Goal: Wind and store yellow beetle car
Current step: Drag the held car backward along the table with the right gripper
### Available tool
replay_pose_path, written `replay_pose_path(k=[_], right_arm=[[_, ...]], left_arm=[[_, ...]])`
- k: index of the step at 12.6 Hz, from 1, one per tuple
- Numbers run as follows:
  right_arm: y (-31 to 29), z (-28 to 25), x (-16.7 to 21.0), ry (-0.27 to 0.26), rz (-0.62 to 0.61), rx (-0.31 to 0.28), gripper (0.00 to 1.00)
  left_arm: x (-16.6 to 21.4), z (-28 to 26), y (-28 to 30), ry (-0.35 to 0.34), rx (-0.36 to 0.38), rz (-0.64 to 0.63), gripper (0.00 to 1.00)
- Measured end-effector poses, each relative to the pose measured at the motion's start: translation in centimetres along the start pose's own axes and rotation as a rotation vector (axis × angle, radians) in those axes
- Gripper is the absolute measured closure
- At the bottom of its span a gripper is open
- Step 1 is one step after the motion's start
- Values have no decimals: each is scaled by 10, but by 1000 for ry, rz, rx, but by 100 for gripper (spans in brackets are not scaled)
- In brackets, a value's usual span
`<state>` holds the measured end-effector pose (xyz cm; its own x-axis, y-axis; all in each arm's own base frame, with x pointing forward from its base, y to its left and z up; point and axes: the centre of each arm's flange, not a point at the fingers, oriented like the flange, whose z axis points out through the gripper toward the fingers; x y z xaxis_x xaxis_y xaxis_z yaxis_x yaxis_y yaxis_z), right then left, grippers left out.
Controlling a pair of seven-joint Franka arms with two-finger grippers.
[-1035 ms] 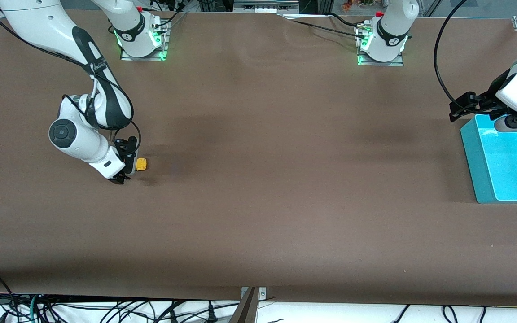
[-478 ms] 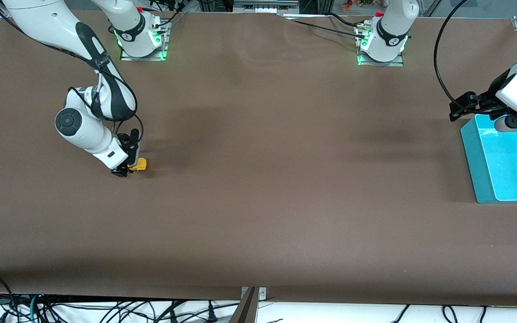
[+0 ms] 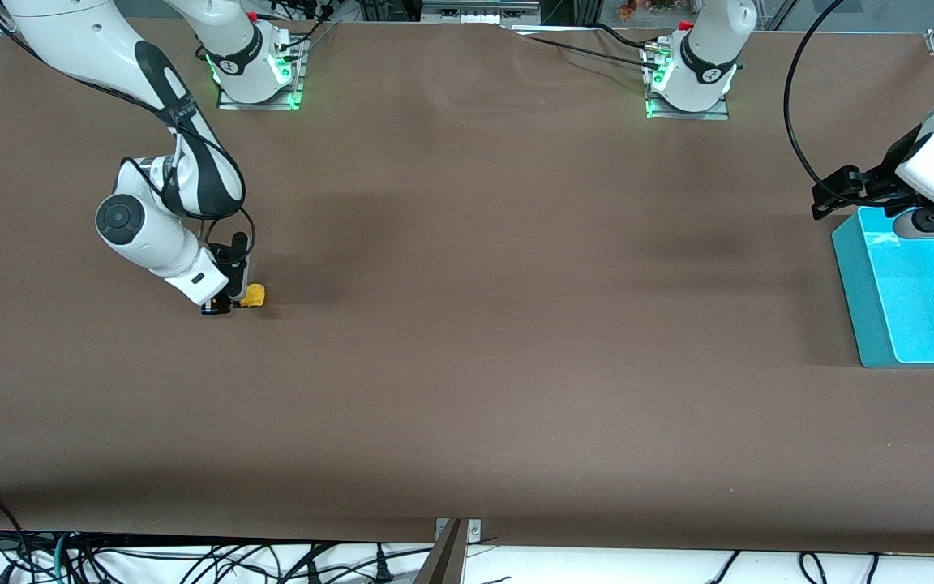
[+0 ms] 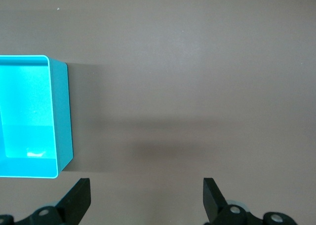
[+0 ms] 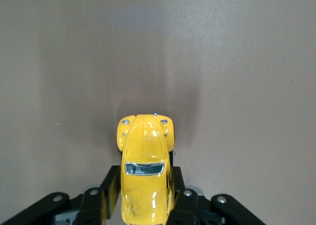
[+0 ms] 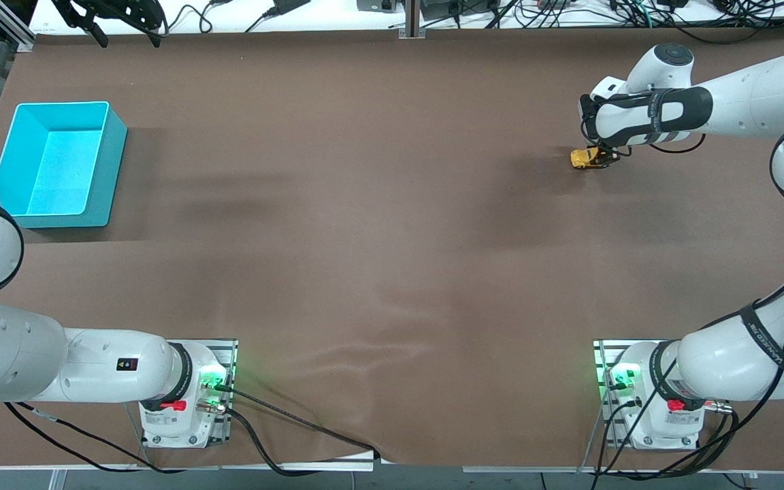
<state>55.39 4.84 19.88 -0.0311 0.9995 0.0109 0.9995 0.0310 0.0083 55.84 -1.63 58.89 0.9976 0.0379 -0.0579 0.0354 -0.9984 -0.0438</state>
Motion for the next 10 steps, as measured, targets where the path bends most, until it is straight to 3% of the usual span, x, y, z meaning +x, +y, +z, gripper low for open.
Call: replay_pose_path(k=[1, 10], right_arm=[[0, -1, 0, 0, 0, -3, 57], [0, 0, -18, -12, -35, -13, 57]], left_arm=[[0, 0, 0, 0, 0, 0, 0], [0, 0, 0, 0, 0, 0, 0]])
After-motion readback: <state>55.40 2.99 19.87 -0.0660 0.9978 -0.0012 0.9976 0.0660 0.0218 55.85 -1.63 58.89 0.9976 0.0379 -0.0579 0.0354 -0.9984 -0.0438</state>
